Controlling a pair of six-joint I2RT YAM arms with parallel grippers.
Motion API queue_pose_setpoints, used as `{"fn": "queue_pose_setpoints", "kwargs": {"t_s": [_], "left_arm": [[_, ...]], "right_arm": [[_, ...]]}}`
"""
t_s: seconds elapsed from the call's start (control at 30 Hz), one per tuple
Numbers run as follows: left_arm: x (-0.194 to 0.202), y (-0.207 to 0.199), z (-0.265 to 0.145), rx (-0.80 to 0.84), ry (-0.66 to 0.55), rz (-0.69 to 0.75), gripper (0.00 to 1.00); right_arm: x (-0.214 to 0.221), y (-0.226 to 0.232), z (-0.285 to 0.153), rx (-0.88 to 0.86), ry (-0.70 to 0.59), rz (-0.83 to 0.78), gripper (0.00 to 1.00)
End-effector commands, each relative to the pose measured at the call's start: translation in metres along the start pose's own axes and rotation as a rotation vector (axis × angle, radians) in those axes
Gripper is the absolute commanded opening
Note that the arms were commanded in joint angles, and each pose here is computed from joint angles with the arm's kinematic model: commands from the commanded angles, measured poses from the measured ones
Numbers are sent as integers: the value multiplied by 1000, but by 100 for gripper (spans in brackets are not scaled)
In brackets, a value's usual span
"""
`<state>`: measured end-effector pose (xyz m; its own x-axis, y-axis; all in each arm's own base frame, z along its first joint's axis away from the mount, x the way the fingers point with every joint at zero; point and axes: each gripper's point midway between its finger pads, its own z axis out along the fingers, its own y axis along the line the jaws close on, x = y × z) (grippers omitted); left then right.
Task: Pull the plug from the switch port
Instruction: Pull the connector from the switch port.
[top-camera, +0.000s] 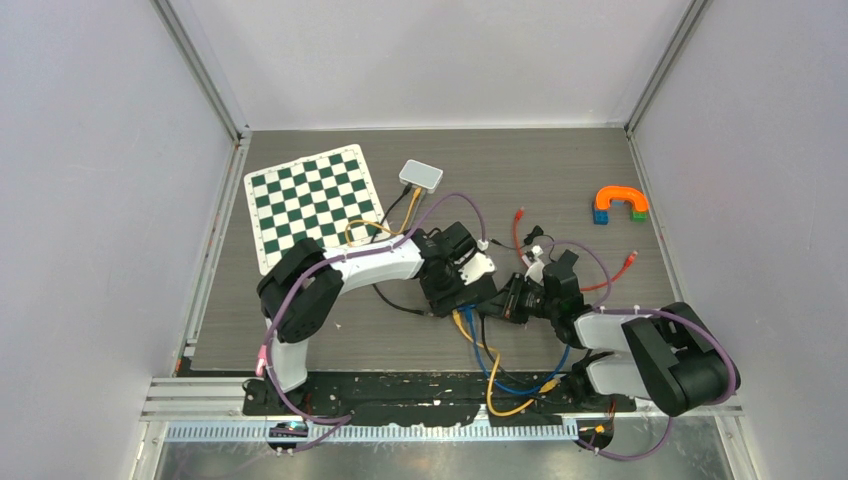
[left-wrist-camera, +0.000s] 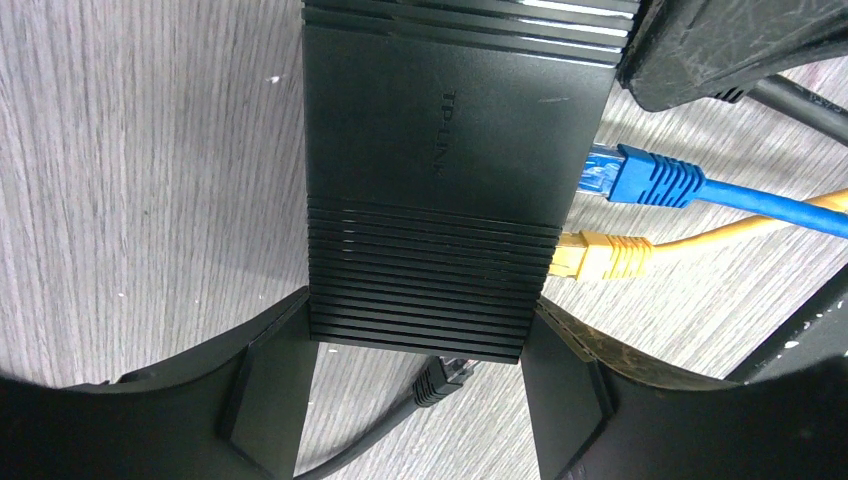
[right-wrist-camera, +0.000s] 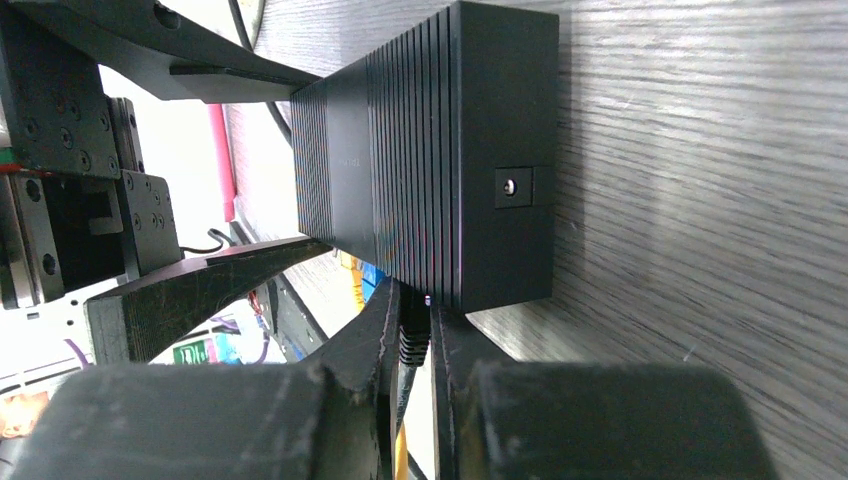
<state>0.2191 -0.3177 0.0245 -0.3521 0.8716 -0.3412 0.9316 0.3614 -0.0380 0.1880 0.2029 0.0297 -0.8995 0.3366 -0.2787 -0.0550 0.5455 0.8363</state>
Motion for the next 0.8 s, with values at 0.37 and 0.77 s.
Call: {"fn": "queue_pose_setpoints", "kwargs": {"t_s": [0.37, 0.77], "left_arm": [[-20, 29, 12, -84, -49, -106, 53], [-24, 26, 12, -53, -64, -90, 53]], "right_arm": [[59, 1, -15, -36, 249, -80, 5], [58, -17, -18, 68, 234, -106, 5]]}}
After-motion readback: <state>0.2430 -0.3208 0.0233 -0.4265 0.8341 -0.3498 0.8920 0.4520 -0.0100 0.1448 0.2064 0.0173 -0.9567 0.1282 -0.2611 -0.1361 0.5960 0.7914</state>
